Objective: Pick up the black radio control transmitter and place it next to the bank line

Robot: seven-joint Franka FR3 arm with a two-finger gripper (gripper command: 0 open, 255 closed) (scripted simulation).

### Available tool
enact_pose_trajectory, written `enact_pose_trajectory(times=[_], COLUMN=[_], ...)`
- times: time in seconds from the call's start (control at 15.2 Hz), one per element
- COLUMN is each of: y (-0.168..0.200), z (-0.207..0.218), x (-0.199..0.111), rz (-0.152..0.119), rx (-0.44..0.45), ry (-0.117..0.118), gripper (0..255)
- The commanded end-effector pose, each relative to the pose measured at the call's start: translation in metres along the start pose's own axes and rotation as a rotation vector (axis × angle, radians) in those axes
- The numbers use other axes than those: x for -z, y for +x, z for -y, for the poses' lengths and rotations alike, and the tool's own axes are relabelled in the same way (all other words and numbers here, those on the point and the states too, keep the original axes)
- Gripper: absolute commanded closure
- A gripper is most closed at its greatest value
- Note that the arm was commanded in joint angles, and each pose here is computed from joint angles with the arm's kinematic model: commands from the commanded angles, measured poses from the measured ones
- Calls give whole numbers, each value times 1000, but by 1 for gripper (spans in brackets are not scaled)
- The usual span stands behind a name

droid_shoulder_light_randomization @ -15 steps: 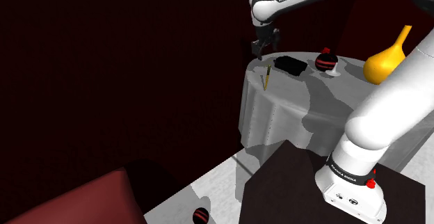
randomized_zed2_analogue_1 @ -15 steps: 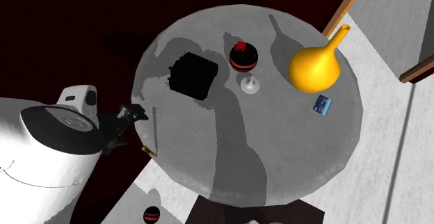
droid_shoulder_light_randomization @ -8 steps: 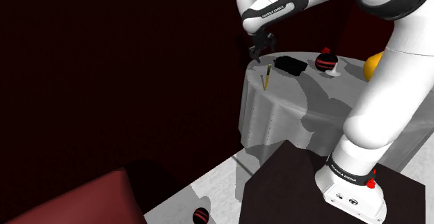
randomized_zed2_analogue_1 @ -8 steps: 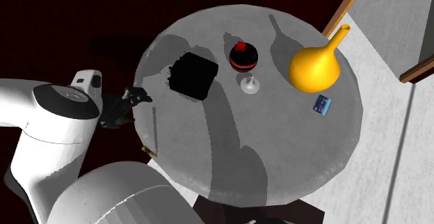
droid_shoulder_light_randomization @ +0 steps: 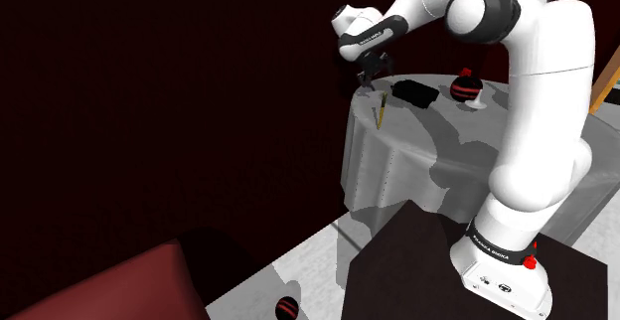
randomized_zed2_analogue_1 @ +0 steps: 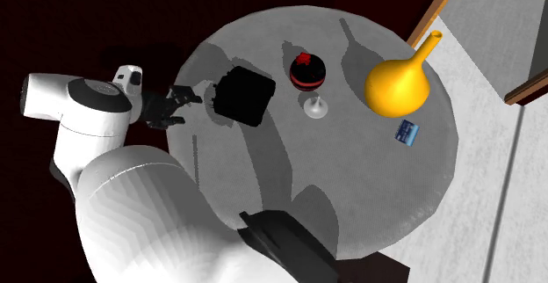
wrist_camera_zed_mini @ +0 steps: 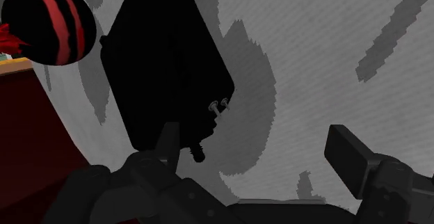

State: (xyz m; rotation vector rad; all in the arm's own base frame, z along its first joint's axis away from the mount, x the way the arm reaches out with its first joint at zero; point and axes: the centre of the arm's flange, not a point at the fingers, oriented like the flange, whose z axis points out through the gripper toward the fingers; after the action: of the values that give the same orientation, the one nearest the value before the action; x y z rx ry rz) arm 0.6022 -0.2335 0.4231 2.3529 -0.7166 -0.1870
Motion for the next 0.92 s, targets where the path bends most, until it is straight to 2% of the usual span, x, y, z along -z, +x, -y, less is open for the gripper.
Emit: enact_pose_trajectory(times=[0.0,0.46,0.53,0.86], y=[20,92,96,94], z=[0,-15,-17,-22], x=[-18,-78,-82,-108], rz=[16,72,75,75], rx=[-32,-142,-148,-148], ry=[-45,-194,-203,-203], gripper=[0,0,0,0])
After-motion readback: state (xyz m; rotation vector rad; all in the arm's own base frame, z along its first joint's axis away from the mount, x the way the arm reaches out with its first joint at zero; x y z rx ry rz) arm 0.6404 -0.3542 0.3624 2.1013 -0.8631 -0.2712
